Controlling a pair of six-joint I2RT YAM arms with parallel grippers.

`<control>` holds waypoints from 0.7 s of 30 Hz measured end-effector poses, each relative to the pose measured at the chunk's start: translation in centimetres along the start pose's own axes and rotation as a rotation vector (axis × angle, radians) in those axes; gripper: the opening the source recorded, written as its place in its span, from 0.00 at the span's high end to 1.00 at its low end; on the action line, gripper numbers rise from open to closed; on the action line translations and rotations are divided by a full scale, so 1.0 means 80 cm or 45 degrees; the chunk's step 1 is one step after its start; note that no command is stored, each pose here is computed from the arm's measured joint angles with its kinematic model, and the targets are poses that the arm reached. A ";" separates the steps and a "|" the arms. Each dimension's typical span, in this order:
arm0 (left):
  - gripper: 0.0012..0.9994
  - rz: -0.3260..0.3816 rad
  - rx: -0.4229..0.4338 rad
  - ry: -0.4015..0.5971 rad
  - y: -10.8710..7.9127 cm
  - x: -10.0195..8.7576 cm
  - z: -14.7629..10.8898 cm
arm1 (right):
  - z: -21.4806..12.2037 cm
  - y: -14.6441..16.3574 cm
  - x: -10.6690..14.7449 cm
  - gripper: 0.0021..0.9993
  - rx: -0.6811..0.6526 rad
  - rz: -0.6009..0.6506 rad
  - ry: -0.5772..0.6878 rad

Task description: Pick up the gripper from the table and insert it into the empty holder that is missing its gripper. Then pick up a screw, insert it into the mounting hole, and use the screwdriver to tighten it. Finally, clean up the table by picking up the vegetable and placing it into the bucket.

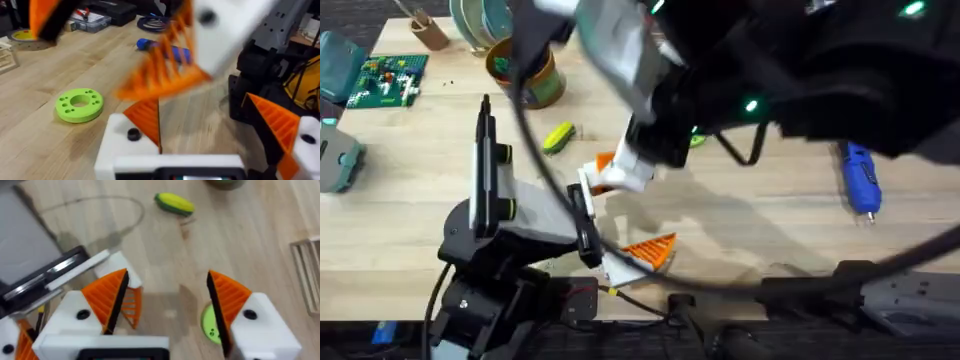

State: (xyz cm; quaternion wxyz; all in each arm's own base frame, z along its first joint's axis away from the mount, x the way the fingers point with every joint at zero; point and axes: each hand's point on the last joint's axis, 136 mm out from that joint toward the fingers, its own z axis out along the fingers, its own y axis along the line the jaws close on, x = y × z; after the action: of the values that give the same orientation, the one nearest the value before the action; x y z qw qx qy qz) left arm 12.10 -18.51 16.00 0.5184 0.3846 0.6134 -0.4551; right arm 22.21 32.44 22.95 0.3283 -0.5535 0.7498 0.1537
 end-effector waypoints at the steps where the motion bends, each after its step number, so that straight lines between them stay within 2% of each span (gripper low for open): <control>1: 0.01 0.000 0.000 0.000 0.000 0.000 0.000 | -0.003 -0.008 -0.001 0.05 0.017 0.028 -0.014; 8: 0.01 0.000 0.000 0.000 0.000 0.000 0.000 | -0.025 -0.058 -0.002 0.05 0.125 0.222 -0.084; 15: 0.01 0.000 0.000 0.000 0.000 0.000 0.000 | -0.033 -0.100 0.016 0.05 0.215 0.437 -0.078; 21: 0.01 0.000 0.000 0.000 0.000 0.000 0.000 | -0.050 -0.158 0.047 0.04 0.457 0.721 -0.054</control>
State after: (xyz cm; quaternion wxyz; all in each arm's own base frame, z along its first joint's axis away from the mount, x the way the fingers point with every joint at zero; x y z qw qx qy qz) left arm 12.10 -18.51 16.01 0.5186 0.3845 0.6134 -0.4550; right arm 32.07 23.03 25.11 0.3805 -0.2531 0.8819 0.1156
